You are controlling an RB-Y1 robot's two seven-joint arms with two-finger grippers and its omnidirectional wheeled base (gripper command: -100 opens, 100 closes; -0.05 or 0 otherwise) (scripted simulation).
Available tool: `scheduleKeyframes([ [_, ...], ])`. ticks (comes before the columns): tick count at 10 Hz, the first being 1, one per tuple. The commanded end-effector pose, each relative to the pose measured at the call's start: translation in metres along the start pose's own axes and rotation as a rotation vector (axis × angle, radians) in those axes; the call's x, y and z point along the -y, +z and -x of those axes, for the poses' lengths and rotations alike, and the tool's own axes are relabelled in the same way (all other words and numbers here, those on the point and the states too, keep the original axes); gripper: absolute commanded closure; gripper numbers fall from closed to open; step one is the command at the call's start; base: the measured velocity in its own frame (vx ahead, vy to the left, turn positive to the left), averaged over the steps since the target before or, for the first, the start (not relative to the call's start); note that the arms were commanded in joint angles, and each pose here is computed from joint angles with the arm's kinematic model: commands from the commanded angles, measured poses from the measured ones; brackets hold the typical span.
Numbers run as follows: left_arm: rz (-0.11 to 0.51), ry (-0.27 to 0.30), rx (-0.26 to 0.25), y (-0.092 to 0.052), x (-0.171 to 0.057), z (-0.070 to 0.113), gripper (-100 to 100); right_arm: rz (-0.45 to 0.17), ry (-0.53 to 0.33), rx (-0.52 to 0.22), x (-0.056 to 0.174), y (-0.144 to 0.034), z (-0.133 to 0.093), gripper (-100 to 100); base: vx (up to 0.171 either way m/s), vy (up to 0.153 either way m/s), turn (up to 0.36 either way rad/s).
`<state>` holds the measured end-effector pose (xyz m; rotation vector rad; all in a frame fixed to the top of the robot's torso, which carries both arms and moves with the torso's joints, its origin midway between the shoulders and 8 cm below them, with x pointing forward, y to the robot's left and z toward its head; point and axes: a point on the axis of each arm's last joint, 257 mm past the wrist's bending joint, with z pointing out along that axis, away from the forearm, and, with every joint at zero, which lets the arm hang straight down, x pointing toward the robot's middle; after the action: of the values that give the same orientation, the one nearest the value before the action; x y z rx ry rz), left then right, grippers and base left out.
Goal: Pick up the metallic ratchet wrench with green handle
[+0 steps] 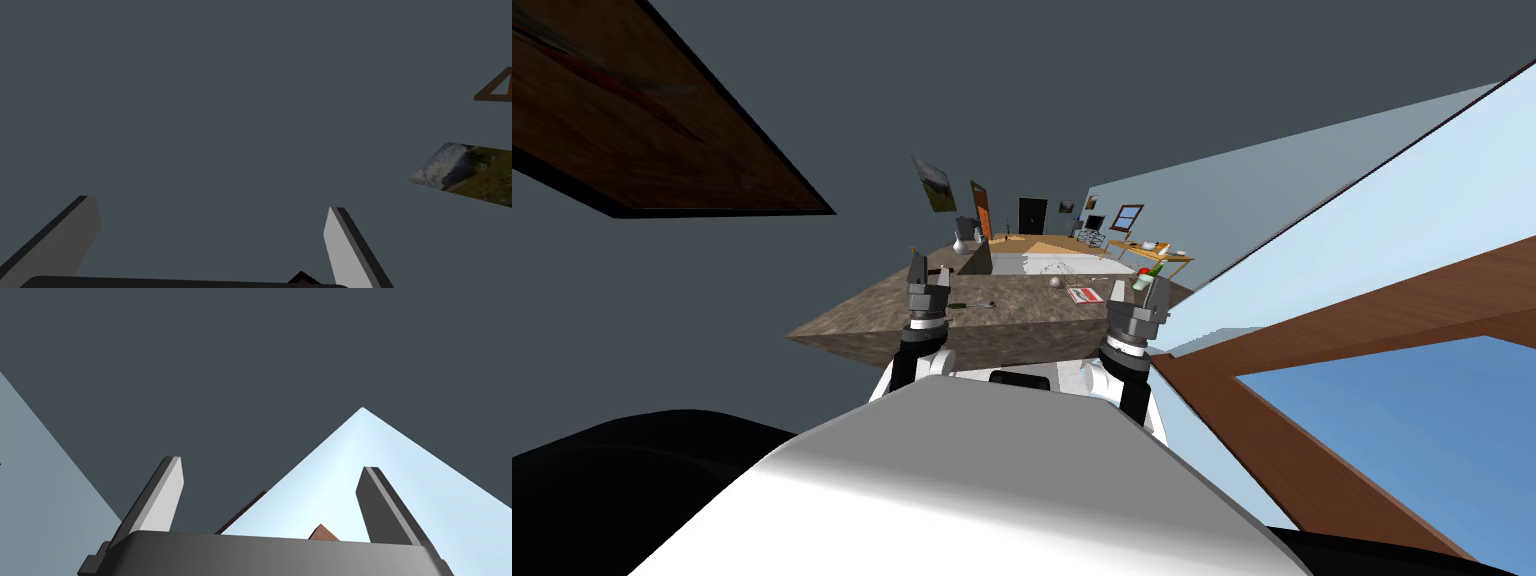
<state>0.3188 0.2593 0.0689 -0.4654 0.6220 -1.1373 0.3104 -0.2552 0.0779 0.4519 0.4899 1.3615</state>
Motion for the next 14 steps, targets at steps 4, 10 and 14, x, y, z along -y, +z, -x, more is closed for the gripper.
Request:
scheduleKeyframes([
  [4,0.065,0.004,-0.094,0.007,-0.028,-0.013,-100,0.000,0.000,0.000,0.000,0.000,0.000,0,-0.012,-0.014,0.025],
  [10,0.162,0.007,-0.166,0.022,-0.069,-0.020,-100,0.000,0.000,0.000,0.000,0.000,0.000,0,-0.021,-0.018,0.034],
  [14,0.240,0.011,-0.195,0.030,-0.098,-0.020,-100,0.000,0.000,0.000,0.000,0.000,0.000,0,-0.020,-0.020,0.031],
])
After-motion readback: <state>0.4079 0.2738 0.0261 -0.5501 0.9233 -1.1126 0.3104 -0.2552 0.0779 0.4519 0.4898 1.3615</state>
